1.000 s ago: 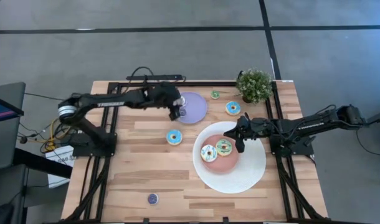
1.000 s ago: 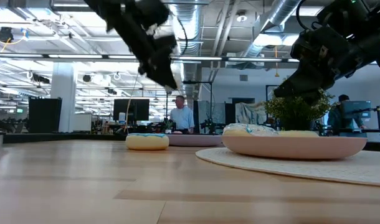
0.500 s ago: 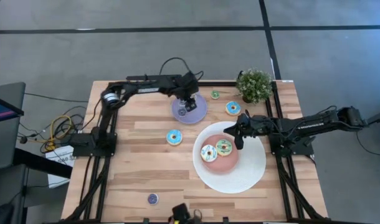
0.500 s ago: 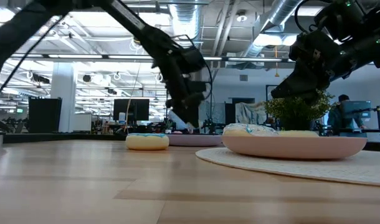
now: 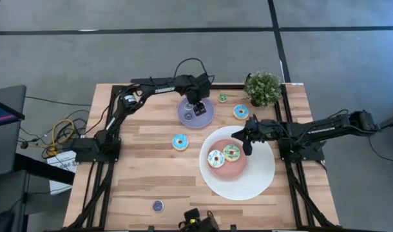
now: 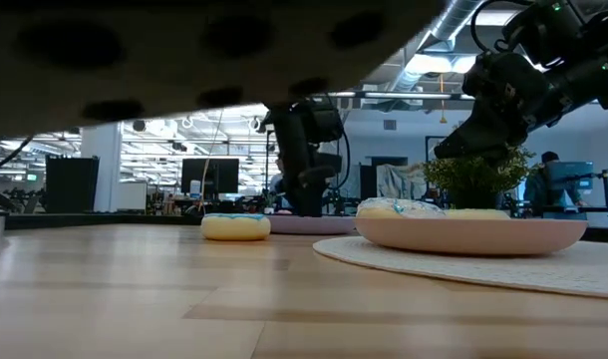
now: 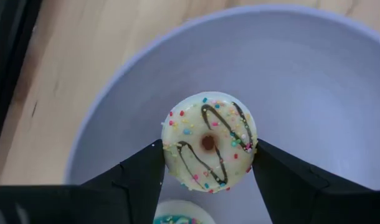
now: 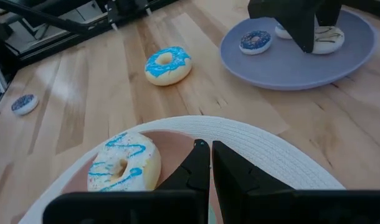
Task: Pick & Place donuts
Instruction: Put the small white donut on the violet plate, then put the right big blue donut on the orange plate
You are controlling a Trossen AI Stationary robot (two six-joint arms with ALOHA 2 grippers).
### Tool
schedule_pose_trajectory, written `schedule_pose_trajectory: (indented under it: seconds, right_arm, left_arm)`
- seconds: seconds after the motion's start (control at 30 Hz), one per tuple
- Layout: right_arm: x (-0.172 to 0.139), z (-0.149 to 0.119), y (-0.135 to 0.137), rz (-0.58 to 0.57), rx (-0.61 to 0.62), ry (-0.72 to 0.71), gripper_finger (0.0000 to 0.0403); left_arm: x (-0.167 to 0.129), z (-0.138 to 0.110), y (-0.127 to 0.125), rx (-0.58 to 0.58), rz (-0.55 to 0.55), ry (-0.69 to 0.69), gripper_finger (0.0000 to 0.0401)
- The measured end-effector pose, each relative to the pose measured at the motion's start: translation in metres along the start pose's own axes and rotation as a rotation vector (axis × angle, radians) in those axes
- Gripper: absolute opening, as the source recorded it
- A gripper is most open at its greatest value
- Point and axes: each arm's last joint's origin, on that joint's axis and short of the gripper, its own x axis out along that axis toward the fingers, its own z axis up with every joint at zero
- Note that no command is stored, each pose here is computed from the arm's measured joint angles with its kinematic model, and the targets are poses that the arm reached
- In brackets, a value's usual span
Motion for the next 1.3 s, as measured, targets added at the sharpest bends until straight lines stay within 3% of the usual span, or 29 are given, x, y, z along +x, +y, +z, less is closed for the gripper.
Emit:
schedule_pose_trajectory:
  seconds: [0.4,0.6,0.8,1.0,1.13,1.3]
  right_arm:
    - [0.0,0.0,0.0,0.0,-0.01,0.0,0.001]
    - [0.0,0.0,0.0,0.0,-0.009,0.0,0.001]
    - [0.0,0.0,0.0,0.0,-0.008,0.0,0.001]
    - [0.0,0.0,0.0,0.0,-0.007,0.0,0.001]
    - [0.0,0.0,0.0,0.002,-0.008,0.0,0.001]
    - [0.0,-0.001,0.003,0.015,0.046,0.007,0.001]
  left_arm:
    - [-0.001,0.0,-0.002,0.048,0.002,0.008,0.0294]
    - [-0.037,0.014,0.003,0.07,0.073,0.042,0.0313]
    - [-0.097,0.034,-0.004,0.08,-0.012,-0.015,0.0305]
    - [-0.119,0.033,-0.033,0.143,-0.081,-0.049,0.0282]
    - [-0.124,0.023,-0.044,0.176,-0.153,-0.09,0.0257]
    - [-0.129,-0.012,-0.049,0.162,-0.189,-0.109,0.0226]
